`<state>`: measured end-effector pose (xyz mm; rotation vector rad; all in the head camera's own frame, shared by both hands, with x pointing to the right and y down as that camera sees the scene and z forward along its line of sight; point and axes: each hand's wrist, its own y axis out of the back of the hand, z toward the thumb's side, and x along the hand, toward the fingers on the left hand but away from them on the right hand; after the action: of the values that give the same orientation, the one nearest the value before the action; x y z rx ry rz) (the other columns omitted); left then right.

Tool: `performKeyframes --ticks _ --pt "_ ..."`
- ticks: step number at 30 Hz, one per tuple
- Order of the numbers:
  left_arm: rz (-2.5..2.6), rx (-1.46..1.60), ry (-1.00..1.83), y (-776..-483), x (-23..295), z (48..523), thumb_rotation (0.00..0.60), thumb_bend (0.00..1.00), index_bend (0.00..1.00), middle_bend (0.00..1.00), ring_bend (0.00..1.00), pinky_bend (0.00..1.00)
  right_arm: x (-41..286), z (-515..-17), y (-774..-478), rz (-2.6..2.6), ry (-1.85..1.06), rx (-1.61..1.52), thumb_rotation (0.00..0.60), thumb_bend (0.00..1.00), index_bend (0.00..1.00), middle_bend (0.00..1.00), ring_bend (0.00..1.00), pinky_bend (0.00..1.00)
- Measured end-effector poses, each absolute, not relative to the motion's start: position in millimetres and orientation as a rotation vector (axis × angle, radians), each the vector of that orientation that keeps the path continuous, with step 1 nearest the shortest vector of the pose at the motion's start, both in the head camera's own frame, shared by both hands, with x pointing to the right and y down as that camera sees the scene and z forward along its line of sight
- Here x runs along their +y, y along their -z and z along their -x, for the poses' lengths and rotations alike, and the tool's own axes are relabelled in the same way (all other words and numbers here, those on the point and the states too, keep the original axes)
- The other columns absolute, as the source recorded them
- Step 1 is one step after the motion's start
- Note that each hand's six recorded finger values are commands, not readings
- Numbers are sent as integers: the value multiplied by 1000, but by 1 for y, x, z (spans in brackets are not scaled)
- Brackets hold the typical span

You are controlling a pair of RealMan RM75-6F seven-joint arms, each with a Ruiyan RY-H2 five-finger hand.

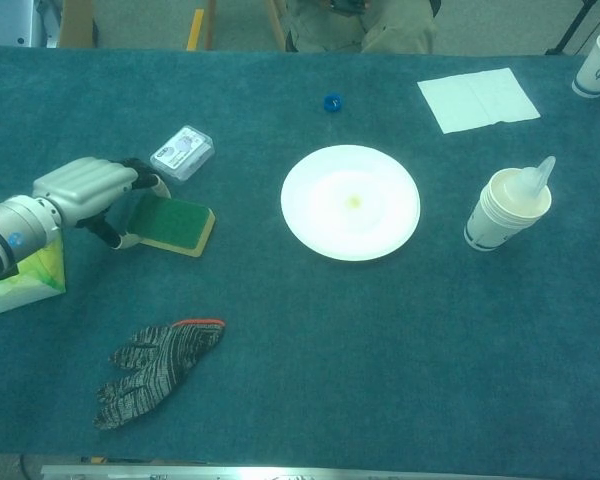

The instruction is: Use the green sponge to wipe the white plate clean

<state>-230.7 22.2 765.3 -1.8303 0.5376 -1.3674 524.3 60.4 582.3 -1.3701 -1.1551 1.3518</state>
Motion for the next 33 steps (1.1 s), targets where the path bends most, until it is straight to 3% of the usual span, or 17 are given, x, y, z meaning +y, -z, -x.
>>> performKeyframes --ticks 21,33 --pt "1961 537 1235 -725 0 179 600 293 295 170 89 160 58 -521 -586 1389 -1340 -1151 600 207 409 362 278 472" --pt "2004 476 1186 -722 -9 130 600 293 295 167 89 160 59 -523 -585 1393 -1339 -1156 600 207 409 362 278 472"
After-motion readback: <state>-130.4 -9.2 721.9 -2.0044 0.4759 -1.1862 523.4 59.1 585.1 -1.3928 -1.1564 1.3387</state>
